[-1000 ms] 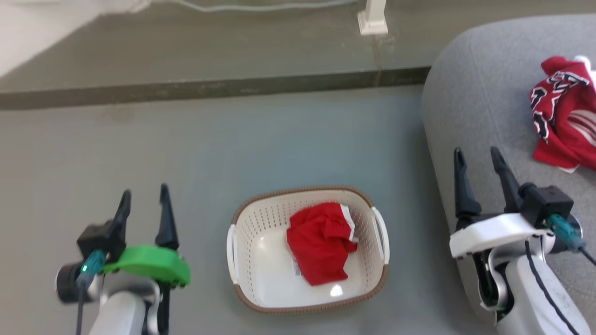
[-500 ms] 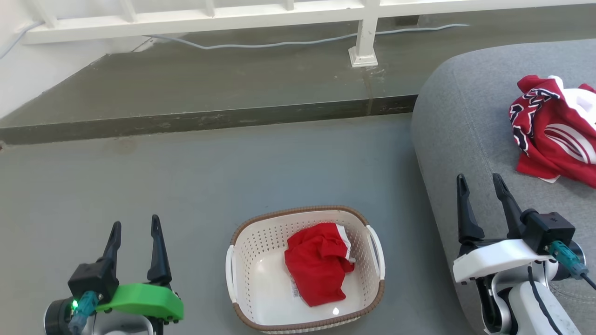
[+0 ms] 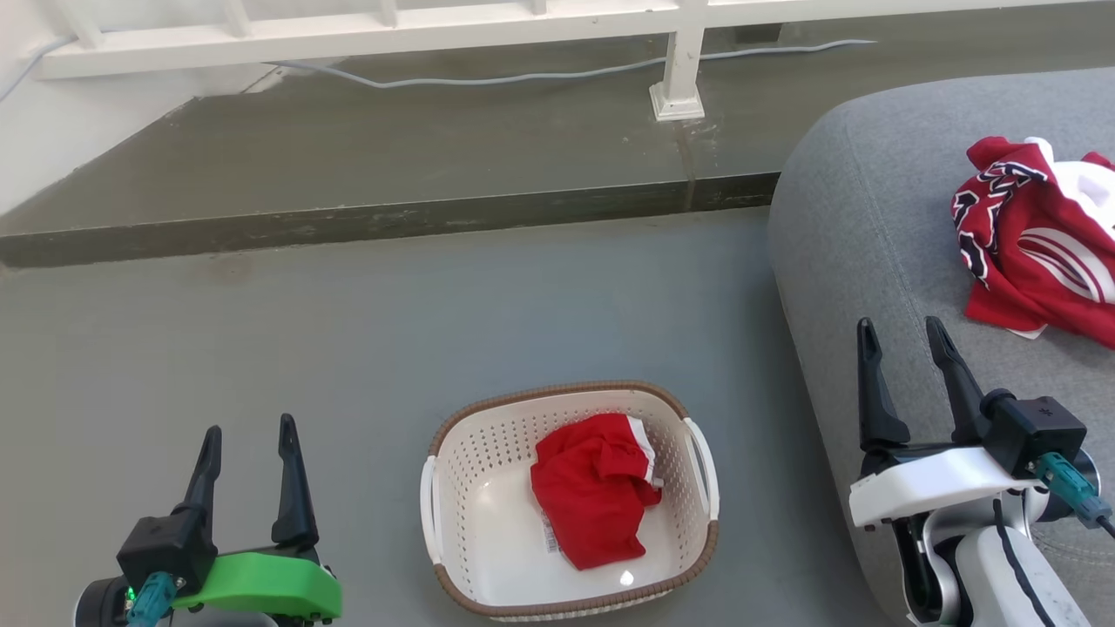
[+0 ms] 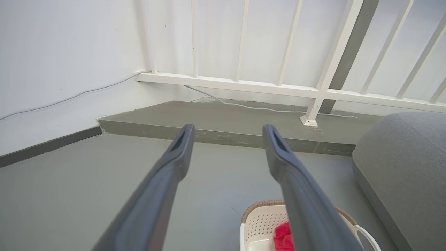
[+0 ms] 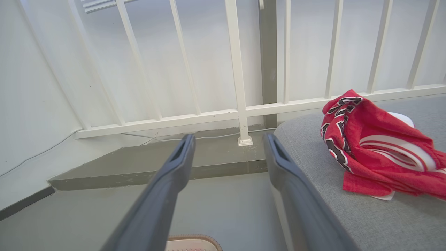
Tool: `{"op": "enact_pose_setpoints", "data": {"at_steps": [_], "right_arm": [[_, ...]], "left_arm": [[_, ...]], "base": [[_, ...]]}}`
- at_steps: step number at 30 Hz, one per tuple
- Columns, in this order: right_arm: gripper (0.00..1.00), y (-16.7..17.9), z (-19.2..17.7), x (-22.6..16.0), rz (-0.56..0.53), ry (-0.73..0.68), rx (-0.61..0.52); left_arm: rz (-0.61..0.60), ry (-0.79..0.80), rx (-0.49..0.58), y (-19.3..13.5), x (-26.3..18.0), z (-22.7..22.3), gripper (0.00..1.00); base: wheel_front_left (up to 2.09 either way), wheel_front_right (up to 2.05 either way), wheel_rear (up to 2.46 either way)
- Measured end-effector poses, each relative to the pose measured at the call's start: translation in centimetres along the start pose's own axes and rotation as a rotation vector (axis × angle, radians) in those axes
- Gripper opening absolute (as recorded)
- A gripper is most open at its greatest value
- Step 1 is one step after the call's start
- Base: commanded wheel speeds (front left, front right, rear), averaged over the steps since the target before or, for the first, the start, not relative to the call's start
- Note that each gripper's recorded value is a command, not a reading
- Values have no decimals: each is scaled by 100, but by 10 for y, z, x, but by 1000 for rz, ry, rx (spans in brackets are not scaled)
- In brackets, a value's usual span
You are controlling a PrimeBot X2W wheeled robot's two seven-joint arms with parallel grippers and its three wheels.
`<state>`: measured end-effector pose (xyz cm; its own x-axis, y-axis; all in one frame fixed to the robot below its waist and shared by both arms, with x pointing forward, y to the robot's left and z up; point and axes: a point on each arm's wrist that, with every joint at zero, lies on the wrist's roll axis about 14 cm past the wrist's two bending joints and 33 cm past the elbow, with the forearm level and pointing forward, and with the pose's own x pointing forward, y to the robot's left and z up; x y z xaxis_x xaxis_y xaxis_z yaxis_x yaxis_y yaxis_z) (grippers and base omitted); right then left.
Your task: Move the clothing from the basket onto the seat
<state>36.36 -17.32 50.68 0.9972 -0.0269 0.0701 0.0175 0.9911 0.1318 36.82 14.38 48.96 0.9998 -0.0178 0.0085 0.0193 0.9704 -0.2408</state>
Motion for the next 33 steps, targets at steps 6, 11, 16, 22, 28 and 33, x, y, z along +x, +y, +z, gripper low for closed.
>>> {"op": "enact_pose_setpoints", "data": {"at_steps": [6, 11, 16, 22, 28, 33], "right_arm": [[100, 0, 1, 1, -1, -4, 1], [100, 0, 2, 2, -1, -6, 1], [100, -1, 1, 3, -2, -4, 0], [100, -1, 0, 6, -3, -2, 1], [100, -4, -5, 11, -11, 11, -2], [100, -4, -2, 27, -6, -9, -4]], "left_arm": [[8, -6, -2, 1, -1, 2, 100], [5, -10, 9, 1, -1, 3, 100], [4, -3, 19, 1, -1, 2, 100], [4, 0, 21, 1, 1, 3, 100], [5, 43, 27, 2, 5, -8, 100], [2, 91, 51, 6, 12, -20, 100]], "base": [[0, 0, 0], [0, 0, 0], [0, 0, 0], [0, 0, 0], [0, 0, 0], [0, 0, 0]]}}
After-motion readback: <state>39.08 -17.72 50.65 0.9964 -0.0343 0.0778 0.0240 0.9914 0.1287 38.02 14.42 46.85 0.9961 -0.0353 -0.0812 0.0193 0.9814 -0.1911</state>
